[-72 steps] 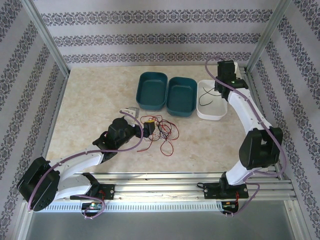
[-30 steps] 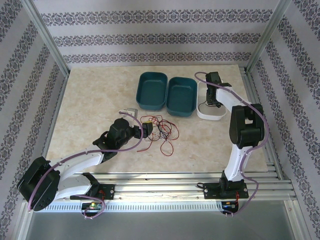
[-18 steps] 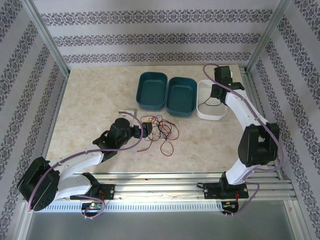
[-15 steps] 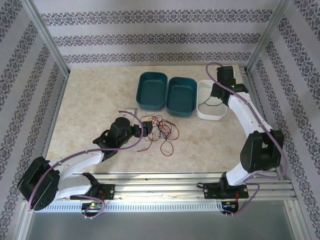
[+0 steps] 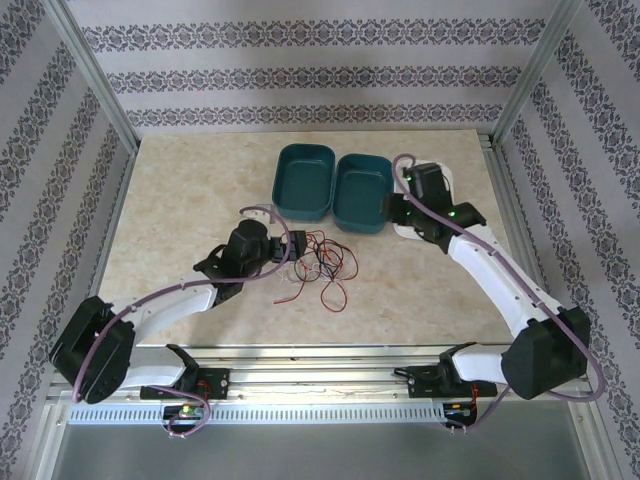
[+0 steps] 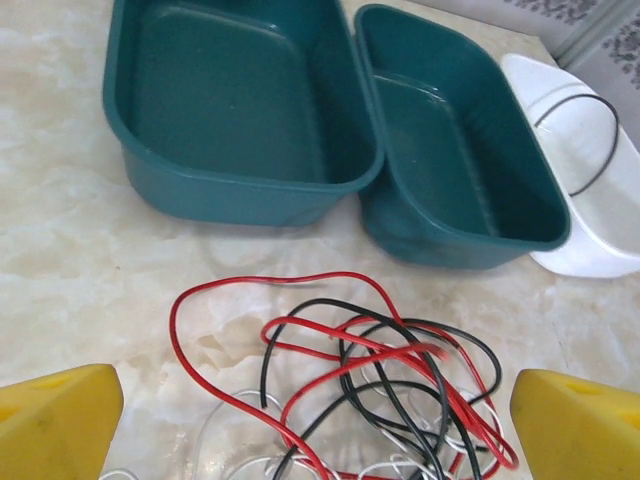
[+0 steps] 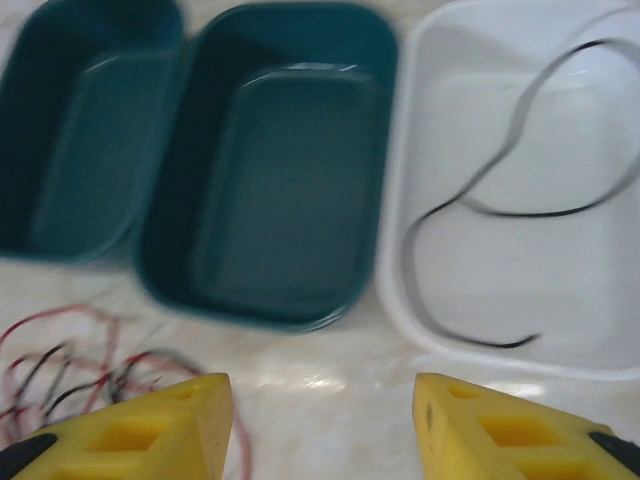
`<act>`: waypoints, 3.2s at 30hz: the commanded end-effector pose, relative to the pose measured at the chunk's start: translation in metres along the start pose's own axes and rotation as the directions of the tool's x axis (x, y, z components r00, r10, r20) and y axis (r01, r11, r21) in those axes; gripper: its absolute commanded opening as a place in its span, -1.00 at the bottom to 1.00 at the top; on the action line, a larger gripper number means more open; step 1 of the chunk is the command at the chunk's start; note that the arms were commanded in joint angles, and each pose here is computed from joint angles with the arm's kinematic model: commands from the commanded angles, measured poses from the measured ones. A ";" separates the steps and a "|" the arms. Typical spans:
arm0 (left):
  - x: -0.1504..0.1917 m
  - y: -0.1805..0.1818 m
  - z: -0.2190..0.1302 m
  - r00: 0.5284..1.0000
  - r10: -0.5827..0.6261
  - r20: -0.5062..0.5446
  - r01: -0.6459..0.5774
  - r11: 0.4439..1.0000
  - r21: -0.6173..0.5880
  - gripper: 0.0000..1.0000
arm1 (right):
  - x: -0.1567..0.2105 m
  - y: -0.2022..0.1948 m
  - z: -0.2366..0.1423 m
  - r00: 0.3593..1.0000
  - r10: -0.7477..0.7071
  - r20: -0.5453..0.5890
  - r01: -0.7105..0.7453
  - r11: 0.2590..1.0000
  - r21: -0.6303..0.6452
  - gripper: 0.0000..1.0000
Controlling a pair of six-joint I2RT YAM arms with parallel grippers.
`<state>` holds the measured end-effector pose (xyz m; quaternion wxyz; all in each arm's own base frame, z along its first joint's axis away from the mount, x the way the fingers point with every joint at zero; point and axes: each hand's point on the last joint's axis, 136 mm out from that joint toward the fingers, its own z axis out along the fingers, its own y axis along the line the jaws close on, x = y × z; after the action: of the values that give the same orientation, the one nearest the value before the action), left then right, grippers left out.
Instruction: Untangle the cables
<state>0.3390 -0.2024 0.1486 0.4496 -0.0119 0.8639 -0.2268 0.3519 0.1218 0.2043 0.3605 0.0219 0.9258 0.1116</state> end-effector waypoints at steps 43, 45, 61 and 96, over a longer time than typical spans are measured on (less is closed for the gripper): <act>0.046 0.037 0.078 0.949 -0.216 -0.230 0.214 0.976 -0.032 0.59 | 0.098 0.109 0.087 0.944 -0.127 -0.304 0.072 0.980 -0.185 -0.89; 0.046 0.037 0.081 0.949 -0.211 -0.234 0.209 0.977 -0.035 0.38 | 0.093 0.112 0.078 0.950 -0.149 -0.276 0.097 0.977 -0.192 -0.95; 0.055 0.043 0.081 0.944 -0.222 -0.245 0.215 0.975 -0.055 -0.56 | 0.041 0.132 -0.012 0.974 -0.222 -0.035 0.207 0.945 -0.253 -1.00; 0.057 0.056 0.073 0.950 -0.218 -0.222 0.197 0.974 -0.116 -1.00 | -0.056 0.087 -0.171 0.904 -0.219 0.367 0.279 0.953 -0.120 -1.00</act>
<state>0.3711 -0.2021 0.0432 0.3084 -0.0855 0.9160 -0.2419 0.2782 0.1803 0.3665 0.5103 -0.1134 0.8378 0.1578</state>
